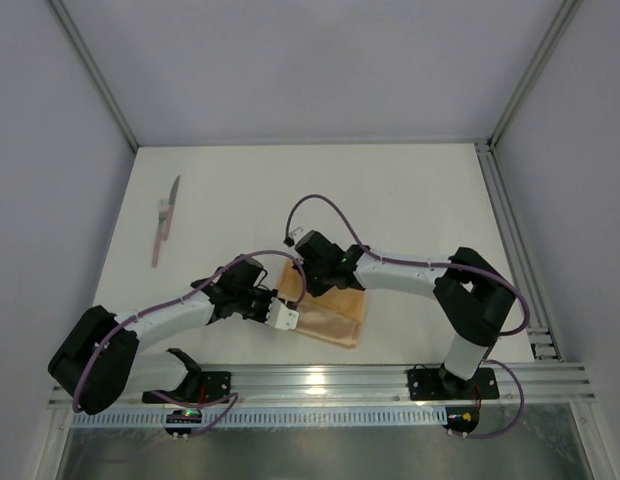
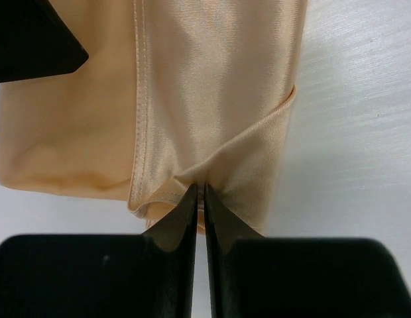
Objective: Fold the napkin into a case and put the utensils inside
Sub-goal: Fold the 2/3-rectangle-folded napkin at the center of the board.
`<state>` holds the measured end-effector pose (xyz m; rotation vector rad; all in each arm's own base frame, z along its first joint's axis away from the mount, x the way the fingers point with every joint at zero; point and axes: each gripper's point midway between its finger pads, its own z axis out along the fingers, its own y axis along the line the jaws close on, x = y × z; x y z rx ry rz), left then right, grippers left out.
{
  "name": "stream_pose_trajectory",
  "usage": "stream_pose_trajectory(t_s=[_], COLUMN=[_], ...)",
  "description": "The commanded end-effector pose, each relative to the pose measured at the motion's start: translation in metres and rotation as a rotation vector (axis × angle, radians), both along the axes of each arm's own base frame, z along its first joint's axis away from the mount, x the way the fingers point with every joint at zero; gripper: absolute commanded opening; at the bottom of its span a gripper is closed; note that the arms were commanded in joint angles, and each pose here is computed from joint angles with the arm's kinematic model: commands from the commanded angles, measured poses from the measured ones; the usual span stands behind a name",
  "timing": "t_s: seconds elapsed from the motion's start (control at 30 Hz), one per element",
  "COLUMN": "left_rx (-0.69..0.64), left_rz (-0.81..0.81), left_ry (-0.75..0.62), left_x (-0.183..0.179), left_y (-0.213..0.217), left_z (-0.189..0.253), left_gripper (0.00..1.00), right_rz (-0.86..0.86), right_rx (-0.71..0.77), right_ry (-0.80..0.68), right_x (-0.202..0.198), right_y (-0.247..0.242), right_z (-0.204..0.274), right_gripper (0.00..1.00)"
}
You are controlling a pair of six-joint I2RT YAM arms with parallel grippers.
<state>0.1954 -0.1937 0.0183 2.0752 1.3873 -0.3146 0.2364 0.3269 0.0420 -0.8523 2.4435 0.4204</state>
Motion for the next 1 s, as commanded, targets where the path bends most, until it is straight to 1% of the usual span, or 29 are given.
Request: stream_pose_trajectory(t_s=[0.0, 0.13, 0.17, 0.3, 0.4, 0.47, 0.6, 0.73, 0.87, 0.97], left_rx=[0.061, 0.058, 0.056, 0.054, 0.053, 0.051, 0.047, 0.044, 0.032, 0.013], left_rz=[0.033, 0.048, 0.048, 0.050, 0.050, 0.051, 0.059, 0.067, 0.079, 0.101], left_ry=[0.051, 0.046, 0.044, 0.044, 0.043, 0.042, 0.036, 0.031, 0.043, 0.053], left_x=[-0.011, -0.009, -0.009, -0.009, -0.010, -0.011, -0.009, -0.008, -0.009, -0.007], left_y=[0.014, 0.015, 0.014, 0.015, 0.016, 0.016, 0.015, 0.015, 0.014, 0.010], left_z=[-0.018, -0.018, -0.018, -0.019, -0.019, -0.020, -0.019, -0.017, -0.017, -0.015], left_gripper=[0.09, 0.09, 0.09, 0.09, 0.09, 0.09, 0.09, 0.09, 0.09, 0.09], right_rz=[-0.078, -0.104, -0.101, -0.088, -0.115, -0.095, -0.114, -0.155, -0.192, -0.189], right_rx=[0.083, 0.079, 0.126, 0.176, 0.181, 0.187, 0.235, 0.281, 0.232, 0.216], right_ry=[-0.050, -0.046, -0.014, 0.055, 0.085, 0.135, 0.175, 0.142, 0.107, 0.091], right_x=[0.000, -0.010, -0.021, -0.036, -0.042, -0.054, -0.058, -0.052, -0.047, -0.049], right_y=[0.015, 0.016, 0.022, 0.025, 0.019, 0.019, 0.027, 0.026, 0.014, 0.014], right_z=[0.028, 0.028, 0.030, 0.026, 0.015, 0.007, 0.008, 0.020, 0.009, 0.001], right_gripper=[0.17, 0.20, 0.25, 0.28, 0.29, 0.29, 0.29, 0.31, 0.31, 0.31])
